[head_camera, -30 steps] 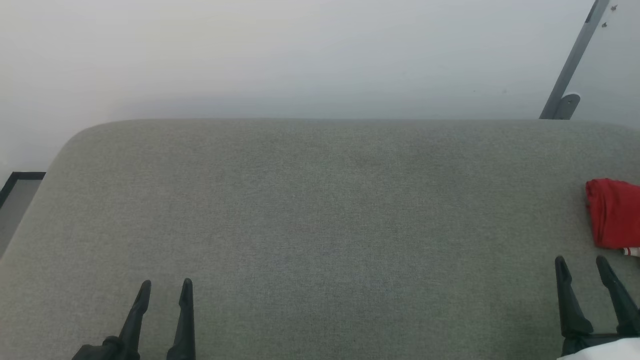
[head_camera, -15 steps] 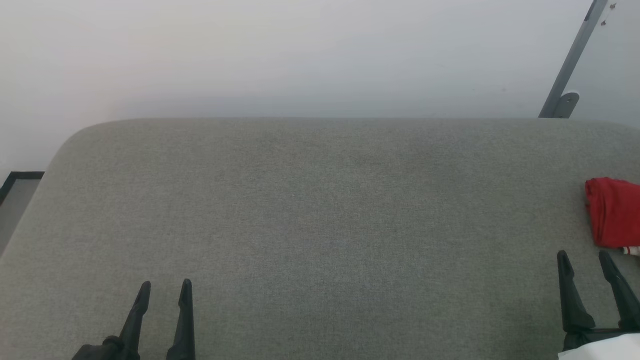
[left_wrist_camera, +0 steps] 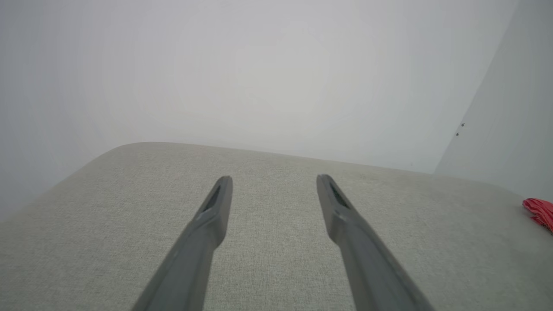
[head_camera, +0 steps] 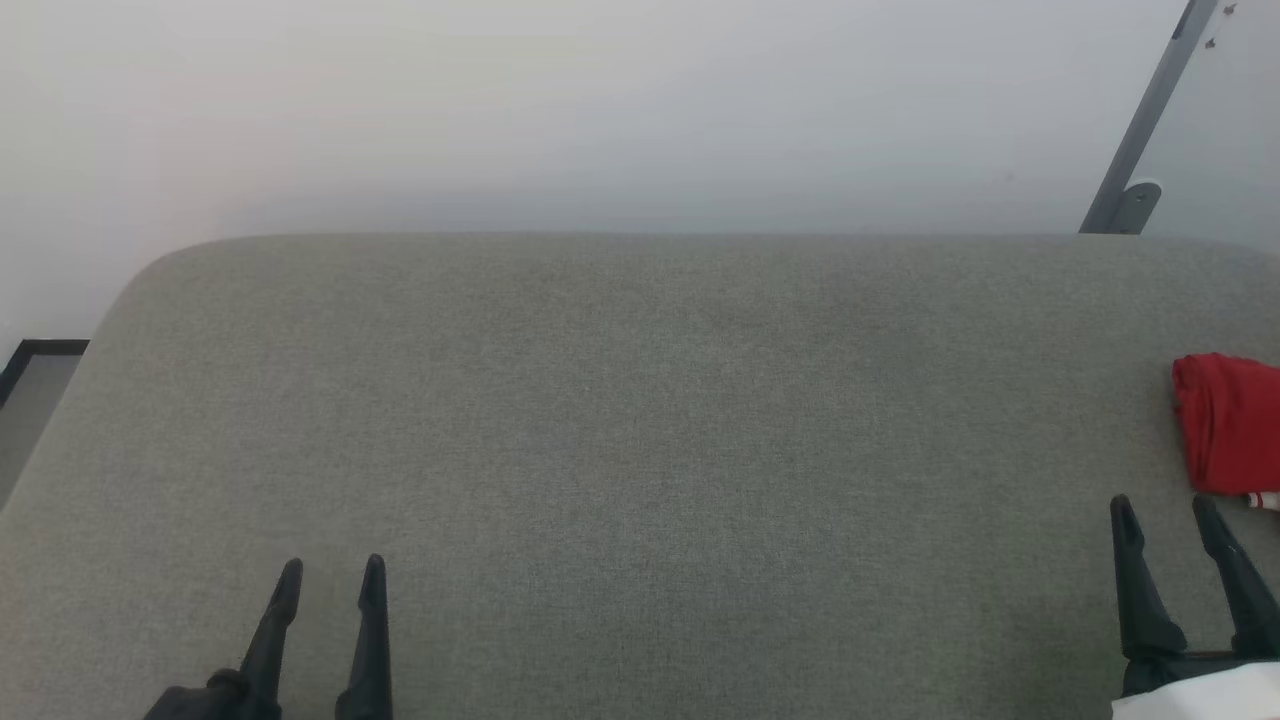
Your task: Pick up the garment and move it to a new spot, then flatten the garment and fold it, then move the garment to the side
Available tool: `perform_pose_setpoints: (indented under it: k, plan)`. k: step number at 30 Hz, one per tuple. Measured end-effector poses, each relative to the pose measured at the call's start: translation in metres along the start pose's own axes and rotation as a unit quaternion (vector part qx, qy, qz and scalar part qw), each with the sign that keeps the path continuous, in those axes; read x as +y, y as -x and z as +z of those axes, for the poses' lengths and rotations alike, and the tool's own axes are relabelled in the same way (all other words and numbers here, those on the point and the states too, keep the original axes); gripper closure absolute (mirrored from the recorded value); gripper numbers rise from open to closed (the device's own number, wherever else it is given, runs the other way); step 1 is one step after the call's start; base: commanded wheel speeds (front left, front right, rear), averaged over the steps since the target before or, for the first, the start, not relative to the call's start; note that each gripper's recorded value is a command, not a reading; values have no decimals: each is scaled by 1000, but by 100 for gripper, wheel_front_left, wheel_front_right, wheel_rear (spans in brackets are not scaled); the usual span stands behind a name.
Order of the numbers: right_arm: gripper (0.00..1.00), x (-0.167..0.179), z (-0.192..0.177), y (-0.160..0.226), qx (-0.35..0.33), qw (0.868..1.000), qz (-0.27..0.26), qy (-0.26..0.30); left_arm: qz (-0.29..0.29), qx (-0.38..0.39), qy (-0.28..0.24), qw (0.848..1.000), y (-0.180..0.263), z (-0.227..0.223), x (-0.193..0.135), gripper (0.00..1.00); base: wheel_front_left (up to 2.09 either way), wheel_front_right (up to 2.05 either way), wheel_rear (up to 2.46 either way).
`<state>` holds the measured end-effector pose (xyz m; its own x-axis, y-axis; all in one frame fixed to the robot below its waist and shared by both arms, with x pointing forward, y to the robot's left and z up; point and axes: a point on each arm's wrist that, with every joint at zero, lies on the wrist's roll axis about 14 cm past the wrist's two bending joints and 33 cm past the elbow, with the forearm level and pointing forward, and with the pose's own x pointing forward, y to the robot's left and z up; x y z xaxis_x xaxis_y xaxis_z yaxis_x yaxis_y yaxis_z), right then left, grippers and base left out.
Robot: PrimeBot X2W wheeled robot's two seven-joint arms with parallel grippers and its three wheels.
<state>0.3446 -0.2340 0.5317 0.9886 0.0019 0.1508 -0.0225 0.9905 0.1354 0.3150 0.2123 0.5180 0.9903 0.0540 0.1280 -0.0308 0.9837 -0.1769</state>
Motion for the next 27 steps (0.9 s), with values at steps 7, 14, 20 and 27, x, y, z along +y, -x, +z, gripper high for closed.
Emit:
perform_pose_setpoints:
  k: [7, 14, 20, 27]
  plan:
    - [100, 0, -29, 14, 44, 999, -14, -21, 8, 39, 10, 999, 9, -23, 2, 100, 0, 0, 0]
    - [100, -2, -35, 14, 56, 995, -33, -81, 24, 49, 74, 996, 7, -29, 5, 100, 0, 0, 0]
    - [100, -3, -38, 10, 59, 988, -47, -134, 34, 50, 126, 990, 1, -30, 6, 100, 0, 0, 0]
    - [100, -3, -39, 7, 62, 980, -57, -180, 41, 52, 171, 983, -4, -31, 7, 100, 0, 0, 0]
